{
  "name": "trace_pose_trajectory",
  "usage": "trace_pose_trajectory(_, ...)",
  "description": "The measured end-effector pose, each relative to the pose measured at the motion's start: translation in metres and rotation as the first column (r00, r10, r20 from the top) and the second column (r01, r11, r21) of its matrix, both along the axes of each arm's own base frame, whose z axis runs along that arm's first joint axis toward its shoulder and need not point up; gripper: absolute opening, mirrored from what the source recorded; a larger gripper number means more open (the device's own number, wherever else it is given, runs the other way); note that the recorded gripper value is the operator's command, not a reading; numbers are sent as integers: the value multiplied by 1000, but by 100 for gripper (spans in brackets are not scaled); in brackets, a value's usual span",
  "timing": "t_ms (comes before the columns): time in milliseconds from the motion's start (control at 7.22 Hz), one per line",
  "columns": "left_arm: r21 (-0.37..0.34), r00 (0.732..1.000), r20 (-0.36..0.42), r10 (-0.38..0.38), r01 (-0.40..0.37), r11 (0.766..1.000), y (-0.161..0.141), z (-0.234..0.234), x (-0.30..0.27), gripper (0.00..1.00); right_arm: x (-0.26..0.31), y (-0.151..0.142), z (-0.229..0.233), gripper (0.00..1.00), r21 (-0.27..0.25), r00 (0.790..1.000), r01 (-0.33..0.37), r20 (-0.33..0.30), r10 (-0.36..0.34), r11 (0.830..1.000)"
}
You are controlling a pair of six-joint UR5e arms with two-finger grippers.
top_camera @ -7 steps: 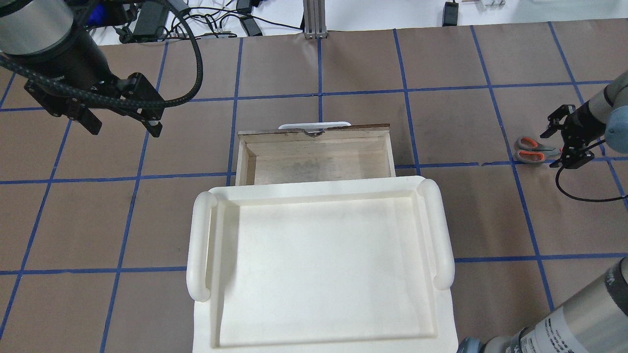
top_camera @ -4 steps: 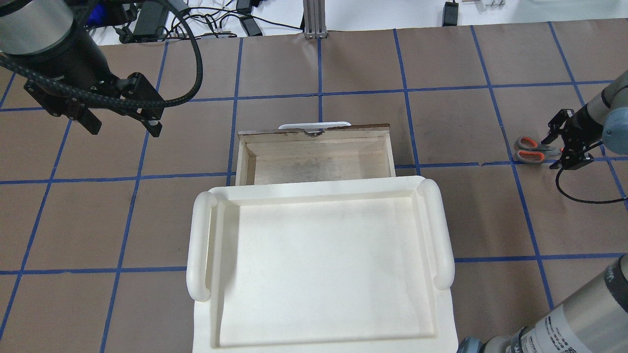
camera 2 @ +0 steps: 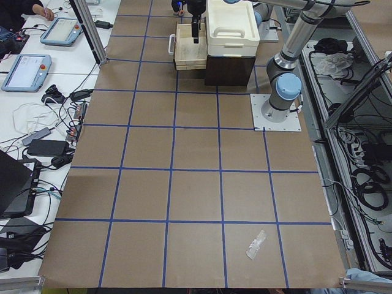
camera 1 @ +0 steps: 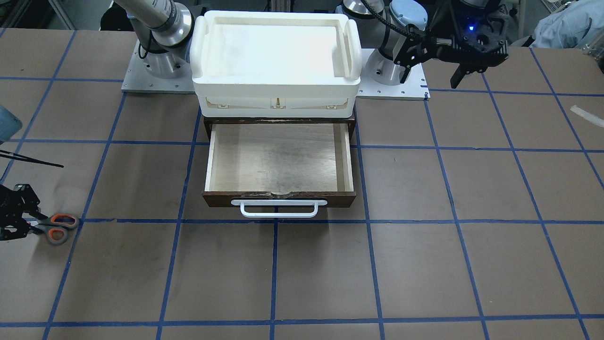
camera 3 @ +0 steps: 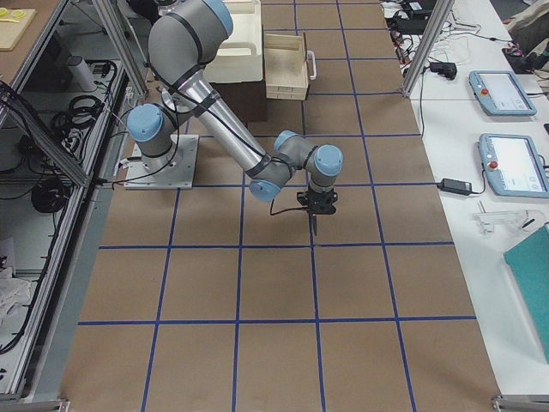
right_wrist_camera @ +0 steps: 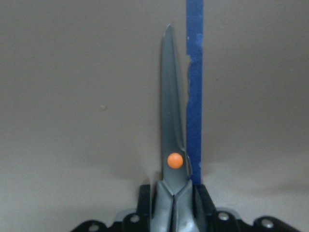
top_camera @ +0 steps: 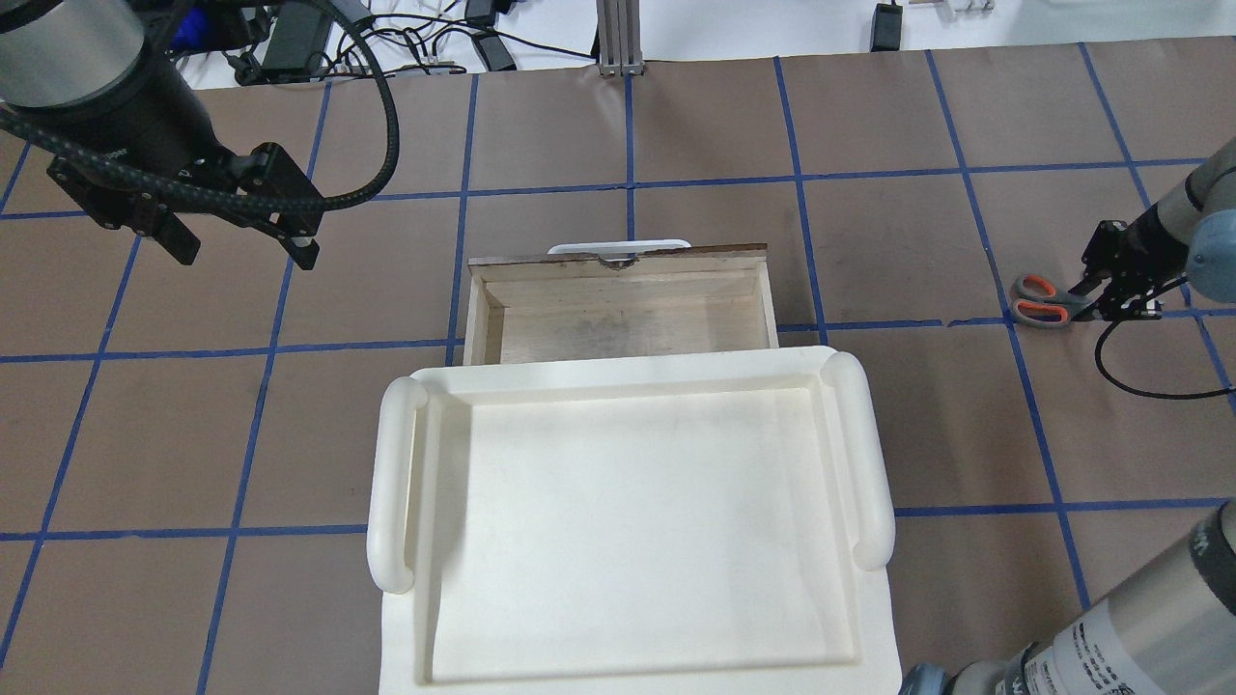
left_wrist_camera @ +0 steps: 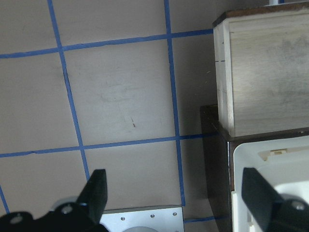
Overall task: Put scissors in drawer and close it
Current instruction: 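Lift the scissors with the right gripper and carry them over the drawer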
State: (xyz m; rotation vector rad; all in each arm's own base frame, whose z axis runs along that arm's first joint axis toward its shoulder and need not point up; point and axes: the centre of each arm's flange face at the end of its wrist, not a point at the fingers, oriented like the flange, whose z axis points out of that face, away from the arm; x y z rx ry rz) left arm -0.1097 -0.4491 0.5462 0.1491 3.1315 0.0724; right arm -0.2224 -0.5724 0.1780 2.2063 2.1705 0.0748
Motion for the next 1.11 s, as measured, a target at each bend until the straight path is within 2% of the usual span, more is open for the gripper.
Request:
trace_pose_trajectory(416, 13, 1000, -2, 0, 0, 1000, -4, -8, 0, 100, -1, -2, 14, 15, -13, 999, -5, -42, 4, 1000)
trace_pose_trajectory(693, 21, 1000, -3, -2, 2, 1000, -7, -14, 0, 100, 6, -9, 60, 15, -53, 996, -25, -87, 20, 998)
trace_pose_trajectory(1108, 12, 1000, -3, -2, 2, 1000, -3, -11, 1, 100, 77, -29, 142, 14, -95, 990, -108, -104, 98, 990)
